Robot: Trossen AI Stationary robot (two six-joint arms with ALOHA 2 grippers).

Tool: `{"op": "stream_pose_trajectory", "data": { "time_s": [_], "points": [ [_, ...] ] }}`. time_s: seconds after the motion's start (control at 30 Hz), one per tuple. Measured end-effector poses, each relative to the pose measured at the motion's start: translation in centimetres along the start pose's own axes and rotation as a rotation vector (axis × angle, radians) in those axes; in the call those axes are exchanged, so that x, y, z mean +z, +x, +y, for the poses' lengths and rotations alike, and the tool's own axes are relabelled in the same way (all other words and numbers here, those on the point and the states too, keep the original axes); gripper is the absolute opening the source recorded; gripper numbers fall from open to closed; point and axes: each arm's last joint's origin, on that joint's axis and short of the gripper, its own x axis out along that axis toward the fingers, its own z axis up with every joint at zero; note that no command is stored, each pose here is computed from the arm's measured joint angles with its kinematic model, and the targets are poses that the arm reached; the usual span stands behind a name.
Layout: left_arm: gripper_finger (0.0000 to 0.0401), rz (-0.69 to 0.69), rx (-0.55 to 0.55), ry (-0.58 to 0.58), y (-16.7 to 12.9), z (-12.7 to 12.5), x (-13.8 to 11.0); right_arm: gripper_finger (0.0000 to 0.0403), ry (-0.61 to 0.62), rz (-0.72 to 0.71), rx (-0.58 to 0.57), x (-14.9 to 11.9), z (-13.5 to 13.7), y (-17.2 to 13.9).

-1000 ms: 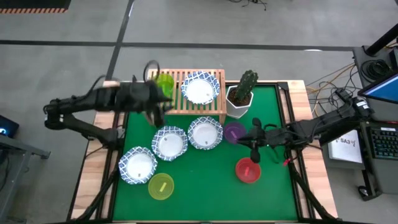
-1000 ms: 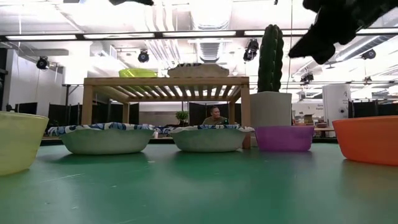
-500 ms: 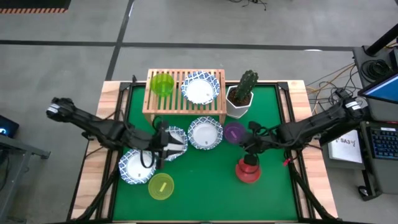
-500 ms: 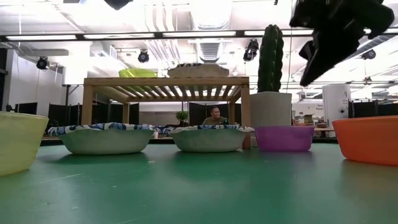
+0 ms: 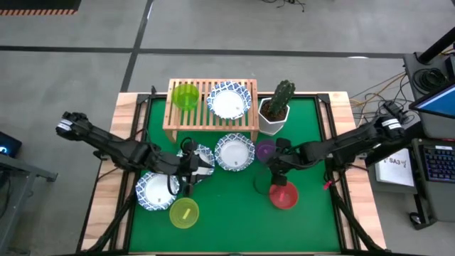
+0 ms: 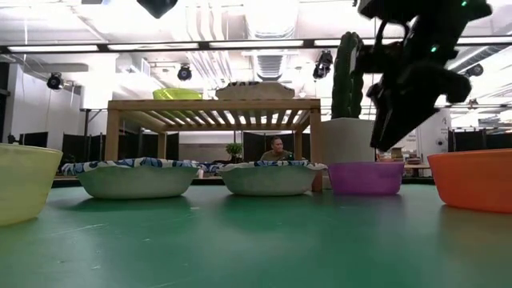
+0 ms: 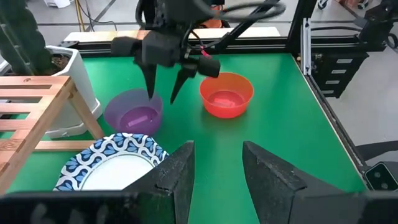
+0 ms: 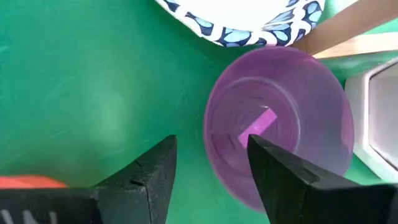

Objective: Place and stack bowls onto a shelf
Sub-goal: Stack the purple bowl on top of the green bowl on the shelf

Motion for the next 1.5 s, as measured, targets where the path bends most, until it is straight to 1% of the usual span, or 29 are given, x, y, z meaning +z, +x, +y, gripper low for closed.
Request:
{"op": "stream_pose_trajectory", "data": {
  "time_s": [0.1,0.2,0.33,0.5,0.63,0.77,0.87,0.93,1.03,1.17,1.27,1.33,1.5],
  "points": [
    [0.0118,0.000,0.000,0.000,0.0,0.0,0.0,0.0183,-0.017,0.032,-0.015,0.1,-0.1,1.2],
    [0.0118,0.000,0.000,0.000,0.0,0.0,0.0,0.0163,-0.031,0.061,-0.026,0.1,-0.1,2.3],
    [0.0118,0.004,0.001,0.008,0.0,0.0,0.0,0.0113,-0.045,0.100,-0.036,-0.1,0.0,3.3],
    [0.0118,-0.003,0.002,0.062,-0.3,0.1,0.1,0.0023,-0.062,0.127,-0.038,-0.3,0.1,4.0],
    [0.0118,-0.022,0.061,0.110,-1.4,0.6,0.4,0.0011,-0.050,0.121,-0.018,-0.3,0.0,3.5],
    [0.0118,-0.058,0.153,0.131,-3.0,1.4,0.8,0.0009,-0.018,0.106,0.037,0.0,-0.2,1.8],
    [0.0118,-0.077,0.197,0.134,-4.1,1.9,0.7,0.0009,-0.018,0.090,0.057,0.8,-0.1,-0.4],
    [0.0118,-0.089,0.229,0.129,-4.6,2.2,0.5,0.0009,-0.026,0.062,0.071,1.7,0.1,-2.2],
    [0.0118,-0.098,0.308,0.124,-5.6,2.8,0.0,0.0009,-0.040,0.004,0.097,3.3,0.4,-5.1],
    [0.0118,-0.133,0.412,0.100,-7.1,3.7,-0.3,0.0009,-0.068,-0.105,0.135,5.7,0.7,-8.9],
    [0.0118,-0.164,0.468,0.077,-8.2,4.2,-0.6,0.0009,-0.123,-0.190,0.150,7.6,0.7,-10.9],
    [0.0118,-0.182,0.510,0.061,-8.9,4.6,-0.8,0.0009,-0.166,-0.242,0.144,8.9,0.8,-11.8],
    [0.0118,-0.234,0.624,0.011,-10.7,5.5,-1.0,0.0009,-0.279,-0.345,0.038,12.6,0.2,-12.4]
  ]
}}
